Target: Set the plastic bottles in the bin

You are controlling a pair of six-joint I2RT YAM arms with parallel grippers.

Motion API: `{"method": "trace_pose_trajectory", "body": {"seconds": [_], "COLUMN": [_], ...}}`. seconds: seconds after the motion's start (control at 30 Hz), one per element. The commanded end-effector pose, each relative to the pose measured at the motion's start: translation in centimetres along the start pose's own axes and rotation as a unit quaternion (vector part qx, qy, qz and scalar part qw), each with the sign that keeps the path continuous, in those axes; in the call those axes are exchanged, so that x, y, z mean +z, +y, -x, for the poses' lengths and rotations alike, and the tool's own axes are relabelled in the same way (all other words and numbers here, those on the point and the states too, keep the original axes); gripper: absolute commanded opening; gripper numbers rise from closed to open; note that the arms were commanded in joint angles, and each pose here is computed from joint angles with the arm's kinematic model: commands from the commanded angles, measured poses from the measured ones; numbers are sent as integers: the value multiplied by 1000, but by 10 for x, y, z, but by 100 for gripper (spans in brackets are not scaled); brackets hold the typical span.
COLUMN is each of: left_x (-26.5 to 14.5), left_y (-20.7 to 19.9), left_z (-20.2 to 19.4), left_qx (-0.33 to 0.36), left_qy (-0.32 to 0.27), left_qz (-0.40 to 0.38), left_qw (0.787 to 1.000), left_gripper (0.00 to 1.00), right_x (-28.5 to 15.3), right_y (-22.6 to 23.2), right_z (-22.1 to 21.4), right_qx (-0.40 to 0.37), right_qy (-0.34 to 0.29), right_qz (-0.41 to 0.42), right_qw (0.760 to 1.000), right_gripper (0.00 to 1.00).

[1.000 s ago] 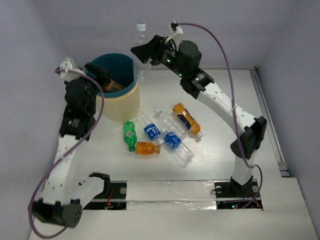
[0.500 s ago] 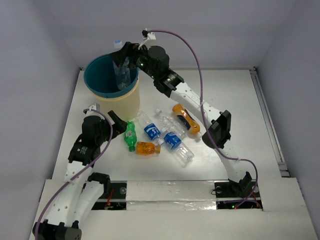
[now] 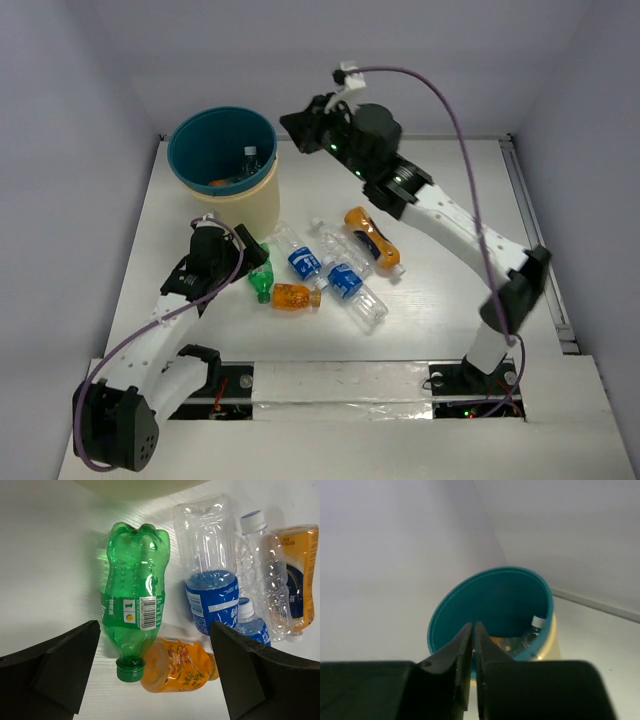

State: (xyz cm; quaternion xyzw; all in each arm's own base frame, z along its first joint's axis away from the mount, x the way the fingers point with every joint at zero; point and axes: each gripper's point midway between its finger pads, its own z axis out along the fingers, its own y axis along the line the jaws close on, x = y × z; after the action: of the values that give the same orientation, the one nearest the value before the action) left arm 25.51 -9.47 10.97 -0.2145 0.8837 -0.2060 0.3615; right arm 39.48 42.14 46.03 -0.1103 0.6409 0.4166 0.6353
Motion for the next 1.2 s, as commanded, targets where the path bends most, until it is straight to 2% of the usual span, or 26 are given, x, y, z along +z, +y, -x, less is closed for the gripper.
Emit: {"method": "trace_pose_trajectory", "body": {"seconds": [0.0,0.03,0.07,0.1,0.13,0.17,0.2,0.27,0.33,0.4,0.57,0.77,0.83,0.87,1.03,1.07,1.13,1.17], "left_x": [11,13,16,20,22,25,29,37,44,54,65,73,74,75,77,77,74,71], "left_y": [-8,-7,-6,-3,-3,4,7,13,15,17,24,29,35,36,45,45,46,45], "left_z": [15,12,13,7,6,12,8,8,5,-1,-5,-10,-16,-15,-22,-21,-21,-21], "left_qx": [-7,-4,-4,-3,-4,-9,-7,-10,-9,-5,2,-2,-3,-5,-5,-5,-8,-8], "left_qy": [-34,-32,-35,-25,-24,-42,-38,-49,-44,-31,-31,-29,-24,-29,-27,-30,-34,-33], "left_qz": [-5,-3,2,8,8,27,35,55,63,75,99,101,108,109,118,118,117,115], "left_qw": [999,999,999,1000,1000,999,999,997,997,997,995,994,994,994,993,993,993,993], "left_gripper": [89,88,88,87,87,87,87,87,87,86,86,74,73,72,56,49,41,40], "right_x": [-51,-73,-84,-95,-109,-125,-134,-158,-181,-197,-218,-209,-205,-208,-203,-198,-197,-197], "right_y": [-20,-23,-38,-50,-82,-89,-98,-142,-175,-214,-244,-251,-254,-260,-279,-280,-287,-289], "right_z": [-4,11,2,-7,-36,-33,-45,-79,-115,-135,-188,-220,-224,-236,-250,-249,-258,-261], "right_qx": [-30,-28,-25,-20,-19,-9,-1,14,12,0,-18,-11,-8,-4,-5,-6,-6,-5], "right_qy": [-15,-26,-15,-5,26,26,44,98,152,198,324,388,397,415,436,437,448,454], "right_qz": [-31,-37,-54,-70,-104,-110,-107,-149,-190,-236,-238,-213,-213,-222,-249,-249,-256,-259], "right_qw": [999,999,998,997,994,994,993,984,970,951,915,897,893,882,865,864,856,853], "right_gripper": [8,8,10,18,23,31,49,69,79,83,93,95,97,97,98,98,99,99]}}
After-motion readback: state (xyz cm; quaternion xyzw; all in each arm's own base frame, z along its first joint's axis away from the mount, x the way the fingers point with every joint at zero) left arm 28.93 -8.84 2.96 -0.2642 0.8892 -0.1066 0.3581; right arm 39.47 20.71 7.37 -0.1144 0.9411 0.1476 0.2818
